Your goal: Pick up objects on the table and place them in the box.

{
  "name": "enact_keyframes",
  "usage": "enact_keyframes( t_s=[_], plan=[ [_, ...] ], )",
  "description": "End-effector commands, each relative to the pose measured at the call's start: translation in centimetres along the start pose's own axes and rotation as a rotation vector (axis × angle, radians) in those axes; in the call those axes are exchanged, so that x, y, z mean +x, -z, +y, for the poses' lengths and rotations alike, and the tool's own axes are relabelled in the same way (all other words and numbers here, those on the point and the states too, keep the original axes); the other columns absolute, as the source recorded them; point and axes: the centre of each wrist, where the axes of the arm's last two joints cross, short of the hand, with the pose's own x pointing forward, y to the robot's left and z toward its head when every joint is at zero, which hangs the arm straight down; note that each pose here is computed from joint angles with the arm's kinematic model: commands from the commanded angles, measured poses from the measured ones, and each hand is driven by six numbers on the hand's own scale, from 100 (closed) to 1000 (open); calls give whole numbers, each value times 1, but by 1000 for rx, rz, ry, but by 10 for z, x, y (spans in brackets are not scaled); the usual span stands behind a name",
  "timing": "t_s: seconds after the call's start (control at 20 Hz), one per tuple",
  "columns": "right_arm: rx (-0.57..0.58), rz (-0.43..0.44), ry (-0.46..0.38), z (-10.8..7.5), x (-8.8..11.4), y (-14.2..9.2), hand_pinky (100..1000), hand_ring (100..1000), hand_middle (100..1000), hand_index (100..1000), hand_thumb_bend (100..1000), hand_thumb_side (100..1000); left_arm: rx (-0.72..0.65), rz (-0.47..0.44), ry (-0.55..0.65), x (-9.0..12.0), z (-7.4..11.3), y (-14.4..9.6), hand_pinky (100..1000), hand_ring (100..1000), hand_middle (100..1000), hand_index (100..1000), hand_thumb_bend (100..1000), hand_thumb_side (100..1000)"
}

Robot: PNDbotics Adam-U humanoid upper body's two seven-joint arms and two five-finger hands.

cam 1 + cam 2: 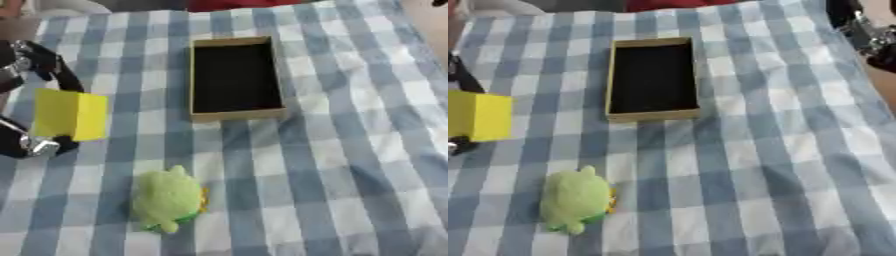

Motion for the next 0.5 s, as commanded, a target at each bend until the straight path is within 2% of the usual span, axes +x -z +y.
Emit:
enact_keyframes(
  t_s=[0.05, 0.15, 0.3, 0.5],
  plan=[
    [-8, -36, -13, -8, 5, 6, 575, 727, 695, 779, 100, 967, 47, -70, 30, 15, 25, 8, 740, 740, 479, 663, 309, 100],
    [-10, -48, -8, -8, 6, 8, 575, 726, 695, 779, 100, 965, 80, -120, 40, 29, 40, 17, 740, 739, 478, 662, 303, 100],
    [-12, -60, -4, -9, 7, 11, 575, 726, 695, 779, 100, 963, 126, -173, 71, 49, 60, 26, 755, 740, 479, 663, 345, 100],
    [-15, -69, -2, -10, 8, 13, 575, 726, 695, 779, 100, 961, 134, -214, 107, 68, 75, 37, 757, 732, 474, 657, 330, 100]
  ],
)
